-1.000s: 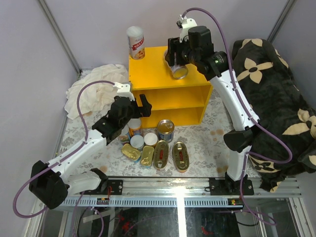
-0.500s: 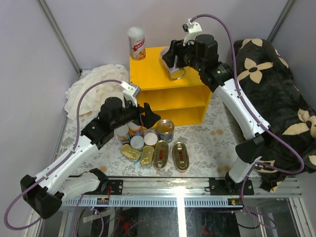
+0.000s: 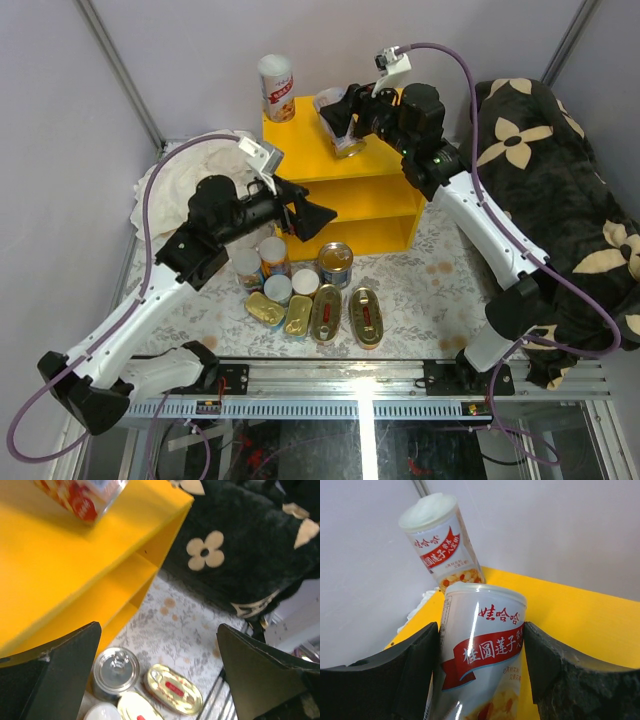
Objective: Place and organize the canned foods onto the counter
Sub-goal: Place the canned food on the counter.
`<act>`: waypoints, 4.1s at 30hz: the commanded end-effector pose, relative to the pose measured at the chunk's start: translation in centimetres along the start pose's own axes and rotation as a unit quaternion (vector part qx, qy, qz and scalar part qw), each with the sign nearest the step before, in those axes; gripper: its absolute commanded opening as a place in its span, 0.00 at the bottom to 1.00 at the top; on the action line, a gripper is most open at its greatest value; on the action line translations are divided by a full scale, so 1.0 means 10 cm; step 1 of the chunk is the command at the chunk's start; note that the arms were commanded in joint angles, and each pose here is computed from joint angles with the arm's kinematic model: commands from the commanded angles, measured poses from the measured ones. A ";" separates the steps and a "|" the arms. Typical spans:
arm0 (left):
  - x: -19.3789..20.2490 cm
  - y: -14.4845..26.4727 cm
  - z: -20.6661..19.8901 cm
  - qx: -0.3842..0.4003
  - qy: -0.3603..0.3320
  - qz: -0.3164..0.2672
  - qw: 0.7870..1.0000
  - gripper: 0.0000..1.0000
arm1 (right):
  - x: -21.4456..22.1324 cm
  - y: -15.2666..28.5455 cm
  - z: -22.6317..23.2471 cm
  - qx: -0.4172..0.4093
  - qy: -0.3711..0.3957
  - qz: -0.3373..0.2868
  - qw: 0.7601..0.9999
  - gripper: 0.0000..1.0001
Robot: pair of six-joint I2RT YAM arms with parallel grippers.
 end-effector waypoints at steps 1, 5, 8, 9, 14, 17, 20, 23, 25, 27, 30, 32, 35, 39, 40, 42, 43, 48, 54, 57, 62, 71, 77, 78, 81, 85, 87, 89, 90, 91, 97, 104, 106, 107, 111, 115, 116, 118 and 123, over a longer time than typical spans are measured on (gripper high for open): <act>-0.50 -0.13 0.11 -0.060 -0.003 -0.093 0.994 1.00 | -0.94 0.24 0.29 -0.059 0.018 -0.158 0.985 0.00; -0.70 -0.23 0.34 -0.134 0.020 -0.138 0.981 1.00 | -0.99 0.27 0.33 -0.071 0.019 -0.173 0.982 0.00; -0.80 -0.33 0.38 -0.137 0.029 -0.155 0.978 1.00 | -0.98 0.30 0.35 -0.078 0.019 -0.178 0.981 0.00; -0.83 -0.36 0.38 -0.137 0.030 -0.162 0.977 1.00 | -0.97 0.30 0.35 -0.079 0.020 -0.178 0.981 0.00; -0.89 -0.50 0.45 -0.140 0.022 -0.170 0.975 1.00 | -0.87 0.34 0.35 -0.080 0.024 -0.172 0.982 0.00; -0.93 -0.58 0.46 -0.138 0.017 -0.170 0.976 1.00 | -0.80 0.38 0.35 -0.082 0.024 -0.171 0.982 0.00; -0.94 -0.64 0.49 -0.141 0.017 -0.168 0.975 1.00 | -0.78 0.43 0.37 -0.085 0.025 -0.176 0.980 0.00; -0.94 -0.66 0.52 -0.147 0.020 -0.169 0.974 1.00 | -0.80 0.47 0.38 -0.089 0.025 -0.179 0.980 0.00; -0.93 -0.65 0.55 -0.155 0.021 -0.171 0.973 1.00 | -0.81 0.48 0.40 -0.094 0.025 -0.180 0.979 0.00; -0.92 -0.64 0.59 -0.168 0.020 -0.172 0.970 0.98 | -0.81 0.50 0.42 -0.099 0.023 -0.181 0.978 0.00; -0.90 -0.60 0.70 -0.201 0.010 -0.172 0.964 0.97 | -0.81 0.53 0.44 -0.105 0.021 -0.185 0.977 0.00; -0.89 -0.55 0.75 -0.220 0.001 -0.173 0.960 0.97 | -0.80 0.53 0.44 -0.106 0.020 -0.184 0.977 0.00; -0.89 -0.49 0.79 -0.235 -0.009 -0.176 0.956 0.97 | -0.77 0.55 0.44 -0.106 0.020 -0.181 0.978 0.00; -0.90 -0.43 0.83 -0.254 -0.017 -0.177 0.951 0.97 | -0.69 0.57 0.45 -0.112 0.022 -0.171 0.979 0.00; -0.89 -0.43 0.84 -0.258 -0.019 -0.176 0.950 0.97 | -0.66 0.57 0.46 -0.115 0.024 -0.167 0.979 0.00; -0.89 -0.41 0.85 -0.262 -0.021 -0.175 0.949 0.97 | -0.62 0.57 0.48 -0.122 0.029 -0.156 0.980 0.00; -0.88 -0.40 0.85 -0.263 -0.022 -0.173 0.949 0.97 | -0.61 0.57 0.50 -0.131 0.032 -0.151 0.979 0.00; -0.82 -0.37 0.88 -0.269 -0.020 -0.167 0.948 0.97 | -0.51 0.56 0.58 -0.164 0.037 -0.125 0.978 0.63; -0.76 -0.33 0.90 -0.276 -0.020 -0.158 0.948 0.97 | -0.43 0.52 0.56 -0.163 0.028 -0.111 0.980 0.91; -0.71 -0.30 0.92 -0.282 -0.022 -0.150 0.947 0.97 | -0.40 0.50 0.58 -0.168 0.022 -0.104 0.980 0.93; -0.68 -0.18 0.93 -0.289 -0.027 -0.141 0.947 0.88 | -0.32 0.49 0.58 -0.162 0.018 -0.093 0.982 0.92; -0.66 0.02 0.77 -0.234 -0.071 -0.117 0.962 0.63 | -0.02 0.40 0.70 -0.120 0.047 -0.063 0.990 0.75; -0.61 0.25 0.86 -0.264 -0.051 -0.106 0.957 0.57 | 0.10 0.20 0.56 -0.041 0.045 -0.032 0.998 0.58; -0.60 0.30 0.89 -0.268 -0.046 -0.104 0.957 0.56 | 0.10 0.17 0.52 -0.027 0.041 -0.033 0.998 0.56; -0.57 0.46 0.96 -0.279 -0.040 -0.101 0.954 0.56 | 0.13 0.09 0.45 -0.006 0.038 -0.021 0.999 0.55; -0.49 0.60 1.05 -0.299 -0.032 -0.090 0.949 0.56 | 0.26 -0.03 0.34 0.030 0.033 0.001 0.999 0.53; -0.42 0.65 1.10 -0.304 -0.028 -0.083 0.949 0.56 | 0.29 -0.05 0.28 0.049 0.033 0.002 0.998 0.53; -0.36 0.68 1.14 -0.308 -0.023 -0.076 0.948 0.56 | 0.28 -0.05 0.22 0.069 0.034 -0.001 0.997 0.53; -0.33 0.69 1.16 -0.309 -0.021 -0.073 0.948 0.56 | 0.26 -0.05 0.20 0.075 0.035 -0.004 0.997 0.55; -0.30 0.71 1.17 -0.310 -0.019 -0.071 0.948 0.56 | 0.24 -0.05 0.21 0.073 0.038 -0.009 0.997 0.64; -0.21 0.74 1.21 -0.311 -0.014 -0.062 0.948 0.57 | 0.28 -0.10 0.42 -0.001 0.042 -0.008 0.999 0.95; -0.18 0.76 1.23 -0.312 -0.014 -0.059 0.948 0.57 | 0.21 -0.27 0.47 -0.002 0.041 -0.012 0.999 0.93; -0.17 0.77 1.23 -0.310 -0.013 -0.057 0.949 0.57 | 0.19 -0.31 0.48 -0.003 0.040 -0.015 0.999 0.91; -0.17 0.77 1.22 -0.309 -0.013 -0.055 0.949 0.57 | 0.19 -0.33 0.47 -0.002 0.039 -0.016 0.999 0.90; -0.15 0.78 1.23 -0.311 -0.012 -0.052 0.949 0.57 | 0.20 -0.41 0.43 0.014 0.035 -0.013 0.999 0.82; -0.14 0.78 1.24 -0.311 -0.011 -0.052 0.949 0.57 | 0.20 -0.42 0.36 0.038 0.036 -0.015 0.999 0.75; -0.13 0.78 1.24 -0.311 -0.011 -0.051 0.949 0.57 | 0.21 -0.41 0.34 0.042 0.039 -0.016 0.998 0.74; -0.13 0.78 1.25 -0.313 -0.010 -0.051 0.948 0.58 | 0.21 -0.38 0.30 0.055 0.044 -0.021 0.997 0.73; -0.12 0.77 1.26 -0.312 -0.008 -0.047 0.949 0.58 | 0.23 -0.36 0.20 0.082 0.060 -0.021 0.995 0.69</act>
Point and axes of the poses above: each gripper's point midway between its finger pads, its own y axis back along the fingers, its own z axis along the line the jaws close on, x = y × z, the point moved 3 cm from there along y, back along the fingers, and after that the axes turned 8 degrees about y, right-handed, at the moved point
